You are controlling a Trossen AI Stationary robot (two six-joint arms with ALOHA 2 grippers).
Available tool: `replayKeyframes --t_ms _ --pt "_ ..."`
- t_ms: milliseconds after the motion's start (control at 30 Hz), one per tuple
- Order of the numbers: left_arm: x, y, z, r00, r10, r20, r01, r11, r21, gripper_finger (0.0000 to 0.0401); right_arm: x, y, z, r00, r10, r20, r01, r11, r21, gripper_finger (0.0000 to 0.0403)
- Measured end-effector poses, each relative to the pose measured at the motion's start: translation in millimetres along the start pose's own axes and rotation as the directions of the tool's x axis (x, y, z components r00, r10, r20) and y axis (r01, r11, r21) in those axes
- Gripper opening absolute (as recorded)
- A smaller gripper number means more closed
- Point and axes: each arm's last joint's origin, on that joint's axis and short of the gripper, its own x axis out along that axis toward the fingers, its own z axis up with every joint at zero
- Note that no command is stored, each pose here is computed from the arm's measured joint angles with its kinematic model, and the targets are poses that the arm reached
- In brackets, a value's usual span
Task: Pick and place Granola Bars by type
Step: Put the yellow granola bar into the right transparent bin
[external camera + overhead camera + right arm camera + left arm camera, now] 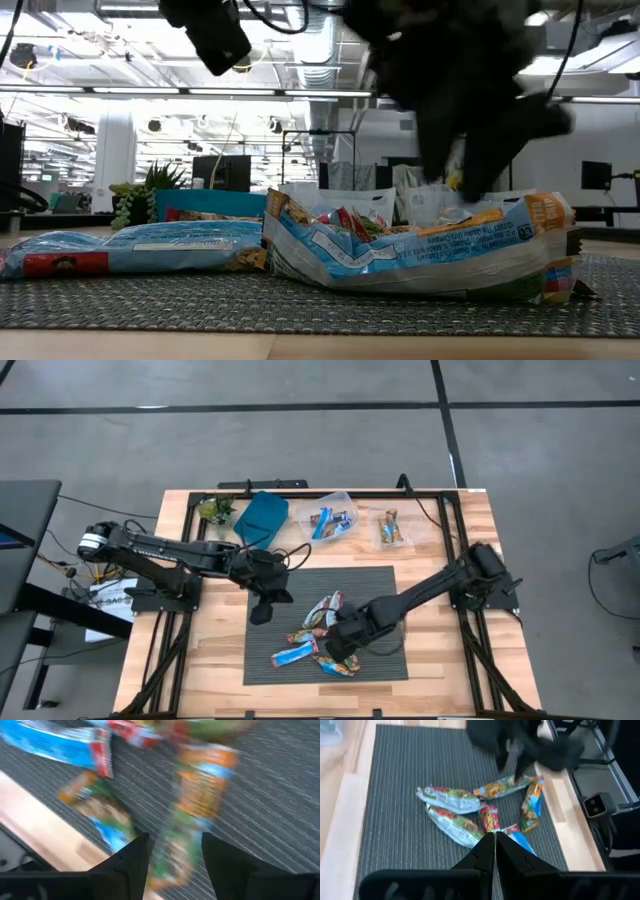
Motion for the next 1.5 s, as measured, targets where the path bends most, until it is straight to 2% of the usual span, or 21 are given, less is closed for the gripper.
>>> replayKeyframes --t_ms 133,300,467,633,700,867,1000,1133,1267,1367,1500 --pt "-3 -1 -2 1.0 -0.012 -0.012 0.012 1.0 0.0 0.0009 18 5 9 0.999 -0.029 -0.034 0.028 0.999 -0.028 0.0168" --pt "-9 -2 -3 1.0 -0.013 -0.014 0.013 1.0 0.001 0.0009 33 -3 16 0.987 -0.147 -0.064 0.145 0.989 -0.036 0.0164" --pt "-11 -2 -3 1.0 -0.003 -0.017 0.003 1.0 0.001 0.0009 35 -5 20 0.984 -0.158 -0.079 0.153 0.986 -0.071 0.0155" --pt "-11 -3 -3 1.0 -0.006 -0.012 0.006 1.0 0.004 0.0009 31 -5 21 0.985 -0.15 -0.084 0.142 0.986 -0.088 0.0094" --pt "-11 -3 -2 1.0 -0.007 -0.006 0.007 1.0 0.005 0.0009 28 -1 23 0.992 -0.108 -0.07 0.102 0.99 -0.095 0.0063" --pt "-13 -4 2 0.999 -0.013 0.035 0.013 1.0 0.002 0.0009 -4 4 27 0.999 -0.039 0.019 0.041 0.992 -0.115 0.001" --pt "-18 -5 8 0.997 -0.012 0.07 0.012 1.0 0.004 0.0009 -43 -4 43 0.99 -0.035 0.139 0.055 0.989 -0.141 0.001" --pt "-22 -4 15 0.99 0.039 0.134 -0.04 0.999 0.001 0.0009 -82 -27 69 0.97 -0.093 0.226 0.125 0.983 -0.135 0.0021" --pt "-27 5 27 0.962 0.164 0.218 -0.158 0.986 -0.045 0.0009 -116 -59 98 0.937 -0.185 0.296 0.225 0.969 -0.105 0.002" --pt "-36 19 37 0.934 0.256 0.25 -0.239 0.966 -0.099 0.0009 -139 -85 119 0.911 -0.244 0.331 0.286 0.955 -0.083 0.0015" --pt "-42 44 51 0.917 0.316 0.242 -0.282 0.945 -0.168 0.0009 -163 -126 143 0.888 -0.308 0.34 0.344 0.937 -0.05 0.0013"
